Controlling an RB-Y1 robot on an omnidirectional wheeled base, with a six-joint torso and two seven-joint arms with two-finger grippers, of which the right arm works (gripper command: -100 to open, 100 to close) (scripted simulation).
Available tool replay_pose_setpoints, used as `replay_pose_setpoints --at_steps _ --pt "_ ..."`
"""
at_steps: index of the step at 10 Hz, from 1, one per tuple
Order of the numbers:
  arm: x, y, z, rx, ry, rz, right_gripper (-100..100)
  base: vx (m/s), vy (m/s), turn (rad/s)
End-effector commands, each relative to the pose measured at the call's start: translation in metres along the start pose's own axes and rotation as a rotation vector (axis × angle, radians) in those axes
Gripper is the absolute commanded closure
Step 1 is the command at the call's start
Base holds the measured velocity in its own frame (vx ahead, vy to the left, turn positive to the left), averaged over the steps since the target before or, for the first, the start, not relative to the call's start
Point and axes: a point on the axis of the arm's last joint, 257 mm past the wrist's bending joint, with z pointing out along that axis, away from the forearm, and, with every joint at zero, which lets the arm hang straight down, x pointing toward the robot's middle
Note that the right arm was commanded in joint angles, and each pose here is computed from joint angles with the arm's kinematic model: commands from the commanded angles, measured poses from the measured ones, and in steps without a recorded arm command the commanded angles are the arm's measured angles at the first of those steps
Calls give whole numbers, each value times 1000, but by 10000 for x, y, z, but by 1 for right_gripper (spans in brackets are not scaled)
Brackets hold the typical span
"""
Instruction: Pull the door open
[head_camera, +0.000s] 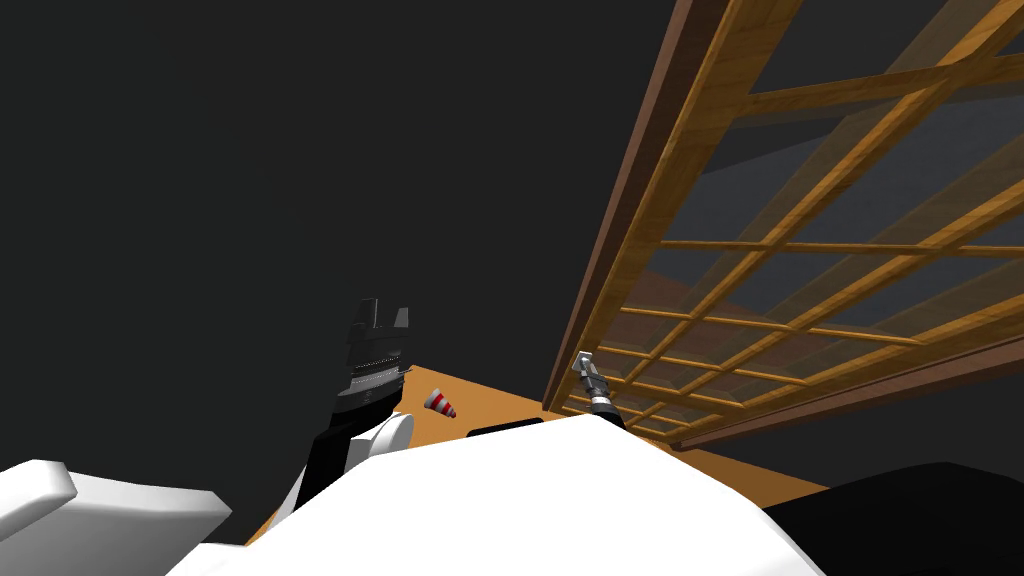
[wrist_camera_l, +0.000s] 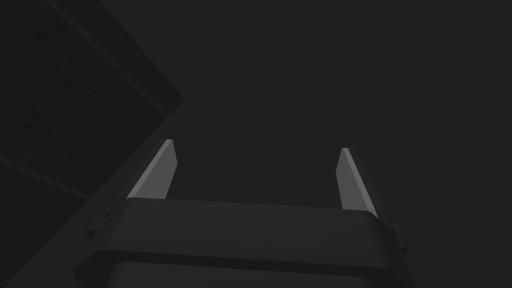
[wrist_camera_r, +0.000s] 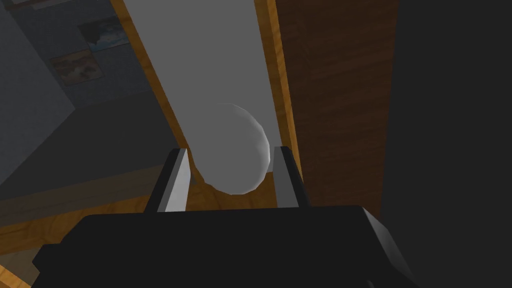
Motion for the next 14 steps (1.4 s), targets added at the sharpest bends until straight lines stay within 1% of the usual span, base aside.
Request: replay_pose_setpoints --at_steps 1,10,11,13,14 --pt "18 9 -3 2 2 47 100 -47 -2 35" --pt "-3 -17 57 18 -13 329 100 -44 -6 44" --pt "-3 -17 57 18 -13 338 100 -30 -2 30" --pt "-8 -25 72 22 -18 409 100 -32 -2 44" --pt "-8 -25 72 22 -18 414 100 -24 -6 17"
